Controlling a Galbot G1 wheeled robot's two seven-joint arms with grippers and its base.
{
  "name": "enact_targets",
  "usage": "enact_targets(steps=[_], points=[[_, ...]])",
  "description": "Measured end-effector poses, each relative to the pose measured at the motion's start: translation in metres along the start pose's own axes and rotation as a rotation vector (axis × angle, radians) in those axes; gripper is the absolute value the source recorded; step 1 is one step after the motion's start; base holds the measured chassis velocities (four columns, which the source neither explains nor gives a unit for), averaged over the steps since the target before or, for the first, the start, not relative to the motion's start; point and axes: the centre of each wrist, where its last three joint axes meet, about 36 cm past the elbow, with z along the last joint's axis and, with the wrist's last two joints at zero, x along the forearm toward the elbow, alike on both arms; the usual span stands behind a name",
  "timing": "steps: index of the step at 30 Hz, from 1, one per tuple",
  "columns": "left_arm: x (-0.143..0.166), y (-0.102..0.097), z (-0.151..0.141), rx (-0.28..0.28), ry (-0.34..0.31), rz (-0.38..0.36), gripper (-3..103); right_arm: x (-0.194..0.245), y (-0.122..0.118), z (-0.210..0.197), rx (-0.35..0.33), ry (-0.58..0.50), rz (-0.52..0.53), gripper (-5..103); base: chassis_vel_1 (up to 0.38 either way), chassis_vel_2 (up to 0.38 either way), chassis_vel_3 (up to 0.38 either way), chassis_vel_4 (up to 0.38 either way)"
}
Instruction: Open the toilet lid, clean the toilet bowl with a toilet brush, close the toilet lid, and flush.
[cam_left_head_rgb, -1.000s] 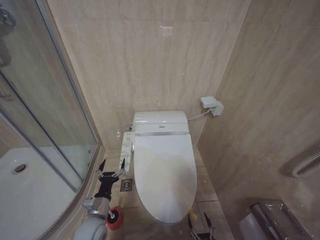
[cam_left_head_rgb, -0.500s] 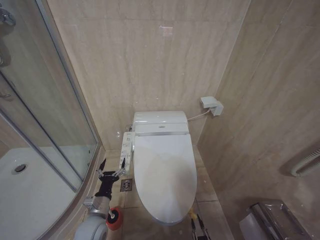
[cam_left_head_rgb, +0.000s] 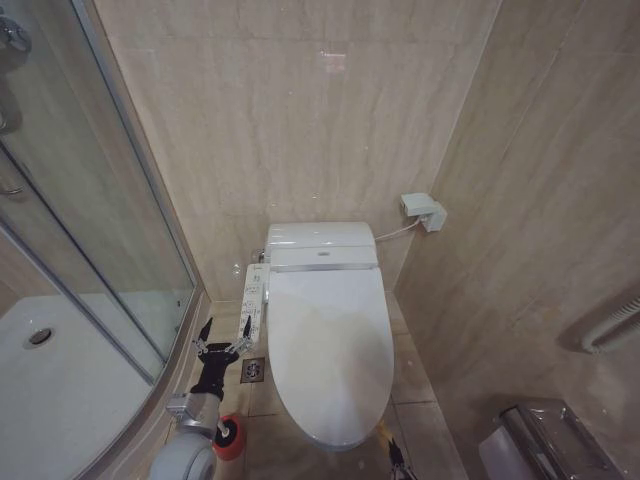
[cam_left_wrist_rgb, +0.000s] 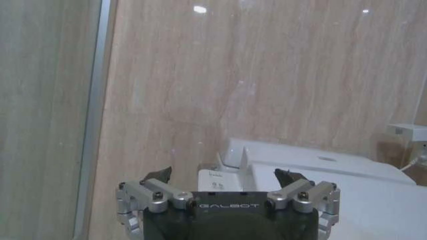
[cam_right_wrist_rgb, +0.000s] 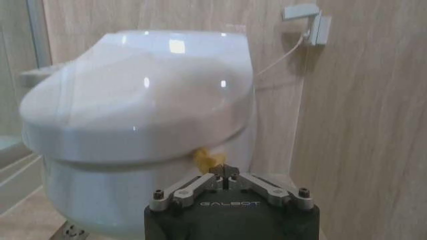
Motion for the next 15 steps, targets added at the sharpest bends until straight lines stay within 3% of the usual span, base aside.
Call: enact_targets(steps=[6, 15], points=[[-0.001, 0.0, 0.0, 0.0, -0.002, -0.001, 100, 0.007, -0.006, -0.015, 0.011, -0.053, 0.009, 1, 0.0, 0.0, 0.0, 0.0], [-0.017, 0.023, -0.016, -0.001, -0.048, -0.066, 100, 0.0, 0.001, -0.058, -0.012, -0.183, 0.017, 0, 0.0, 0.0, 0.0, 0.0]])
